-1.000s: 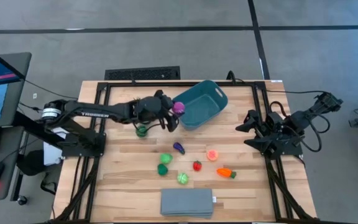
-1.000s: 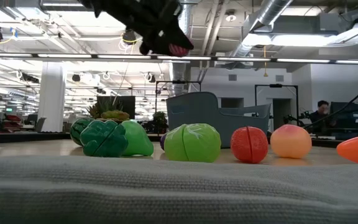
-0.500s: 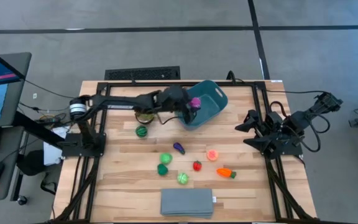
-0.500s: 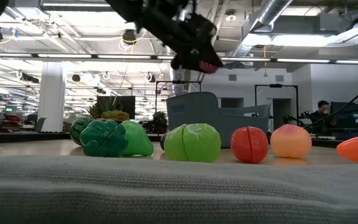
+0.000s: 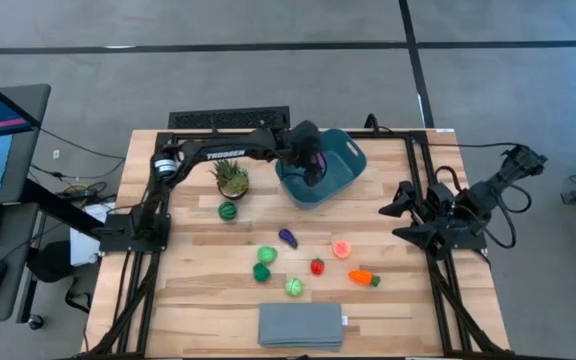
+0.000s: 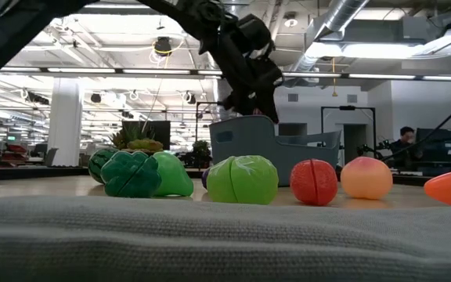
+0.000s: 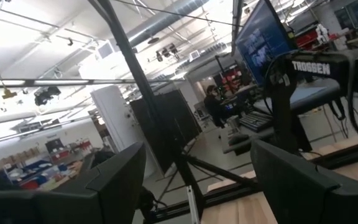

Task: Pick and placing Produce into tupperware
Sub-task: Put the onion into the bin

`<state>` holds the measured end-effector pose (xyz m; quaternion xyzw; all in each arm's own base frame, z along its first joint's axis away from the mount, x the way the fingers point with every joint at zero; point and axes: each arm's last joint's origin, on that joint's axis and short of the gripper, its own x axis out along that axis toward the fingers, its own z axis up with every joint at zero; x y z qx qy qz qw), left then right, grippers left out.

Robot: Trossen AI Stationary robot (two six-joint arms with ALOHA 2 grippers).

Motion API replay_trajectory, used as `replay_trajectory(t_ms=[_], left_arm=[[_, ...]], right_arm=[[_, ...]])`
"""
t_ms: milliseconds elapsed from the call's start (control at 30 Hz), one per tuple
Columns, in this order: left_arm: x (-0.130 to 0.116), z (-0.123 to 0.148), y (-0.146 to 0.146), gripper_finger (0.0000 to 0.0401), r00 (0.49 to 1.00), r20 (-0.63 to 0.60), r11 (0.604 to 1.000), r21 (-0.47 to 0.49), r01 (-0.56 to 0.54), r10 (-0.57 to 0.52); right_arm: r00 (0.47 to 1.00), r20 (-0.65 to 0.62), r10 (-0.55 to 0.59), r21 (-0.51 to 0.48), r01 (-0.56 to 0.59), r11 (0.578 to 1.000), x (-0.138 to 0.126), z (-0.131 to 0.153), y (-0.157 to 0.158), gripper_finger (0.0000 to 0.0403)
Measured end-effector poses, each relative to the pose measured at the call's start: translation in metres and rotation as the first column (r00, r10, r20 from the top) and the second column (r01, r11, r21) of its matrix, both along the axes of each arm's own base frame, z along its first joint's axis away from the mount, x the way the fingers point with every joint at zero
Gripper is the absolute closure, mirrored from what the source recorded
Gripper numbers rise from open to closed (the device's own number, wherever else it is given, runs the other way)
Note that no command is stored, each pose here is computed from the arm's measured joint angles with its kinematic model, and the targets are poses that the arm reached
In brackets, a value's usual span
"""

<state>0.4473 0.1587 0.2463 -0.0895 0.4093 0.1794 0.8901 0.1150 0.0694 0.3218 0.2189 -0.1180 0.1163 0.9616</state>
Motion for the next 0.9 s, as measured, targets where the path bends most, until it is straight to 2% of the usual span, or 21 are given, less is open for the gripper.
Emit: replay_trajectory(t_ms=[167, 667, 900], left_arm=[[-0.001, -0.012, 0.002, 0.0159, 0.995, -0.103, 0.999, -0.039, -0.006, 0.002], [0.0, -0.012, -0.008, 0.0157, 0.993, -0.117, 0.998, -0.065, 0.022, -0.029], [0.002, -0.013, -0.015, 0.0124, 0.99, -0.125, 0.998, -0.047, 0.052, -0.057]], right_arm=[[1.0, -0.01, -0.001, -0.004, 0.001, 1.0, -0.001, -0.001, 0.002, 0.009], [1.0, -0.007, -0.026, -0.018, 0.026, 0.999, -0.001, -0.001, 0.001, 0.009], [0.999, -0.007, -0.032, -0.014, 0.032, 0.999, -0.001, 0.0, 0.001, 0.009]])
